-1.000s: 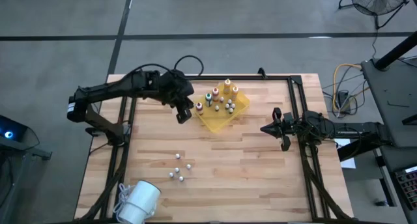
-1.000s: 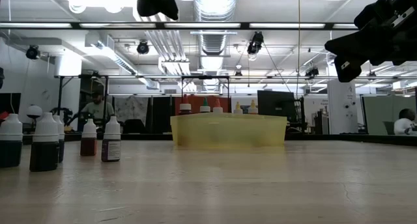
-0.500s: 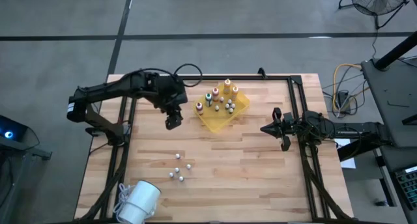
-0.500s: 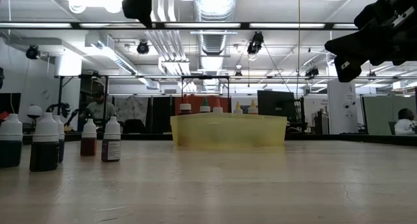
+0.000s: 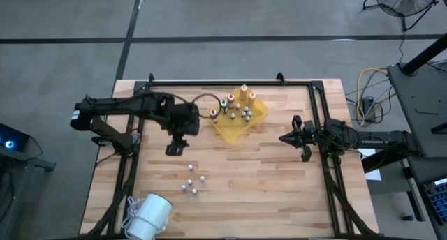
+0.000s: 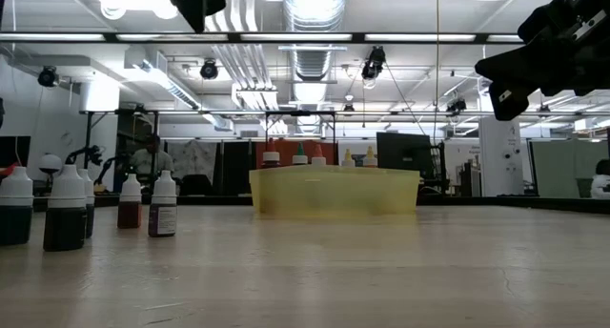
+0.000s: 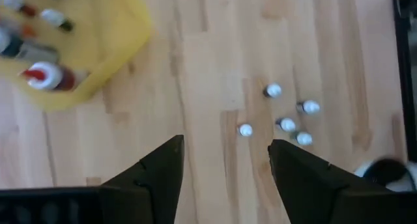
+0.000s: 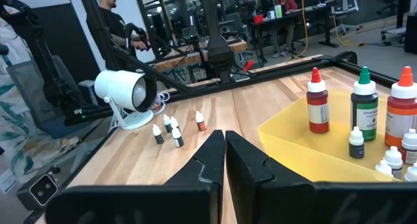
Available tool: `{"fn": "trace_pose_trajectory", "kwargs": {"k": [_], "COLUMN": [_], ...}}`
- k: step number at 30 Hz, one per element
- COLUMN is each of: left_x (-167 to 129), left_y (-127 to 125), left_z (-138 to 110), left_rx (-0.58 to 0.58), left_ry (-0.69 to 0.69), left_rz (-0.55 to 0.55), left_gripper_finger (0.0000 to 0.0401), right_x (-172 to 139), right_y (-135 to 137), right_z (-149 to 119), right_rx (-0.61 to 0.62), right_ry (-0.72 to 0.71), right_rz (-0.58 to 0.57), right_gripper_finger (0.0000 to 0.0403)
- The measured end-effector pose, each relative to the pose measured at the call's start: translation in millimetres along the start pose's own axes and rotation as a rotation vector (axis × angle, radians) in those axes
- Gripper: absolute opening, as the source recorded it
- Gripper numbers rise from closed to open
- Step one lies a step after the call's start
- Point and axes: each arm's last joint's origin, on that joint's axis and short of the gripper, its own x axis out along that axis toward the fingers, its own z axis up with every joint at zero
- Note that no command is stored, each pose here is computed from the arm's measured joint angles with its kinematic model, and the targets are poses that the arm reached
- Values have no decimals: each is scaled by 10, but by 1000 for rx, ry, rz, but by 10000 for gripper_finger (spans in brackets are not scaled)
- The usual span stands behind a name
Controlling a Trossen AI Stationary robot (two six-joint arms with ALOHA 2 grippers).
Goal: Pick & Place food coloring
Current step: Put the small orange food coloring bottle into the yellow bin
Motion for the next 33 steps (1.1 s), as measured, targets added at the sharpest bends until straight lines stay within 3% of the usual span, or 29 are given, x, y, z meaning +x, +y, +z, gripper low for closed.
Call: {"fn": "trace_pose_trajectory", "kwargs": {"k": [14,25,33], "left_x": [324,428,640], "left_y": [-261,-409,-441], "left_z": [-74,-80,-50], "left_rx": [380,565,583], "left_ry": [60,47,123], "left_rz": [-56,-81,-104], "left_gripper_finger": [197,197,197], "right_x": [0,0,0], "right_y": [0,0,1], "right_z": [0,0,1], "right_rx": [0,0,0], "right_ry": [0,0,0], "right_rz": [0,1,1], "right_gripper_finger": [9,9,9]}}
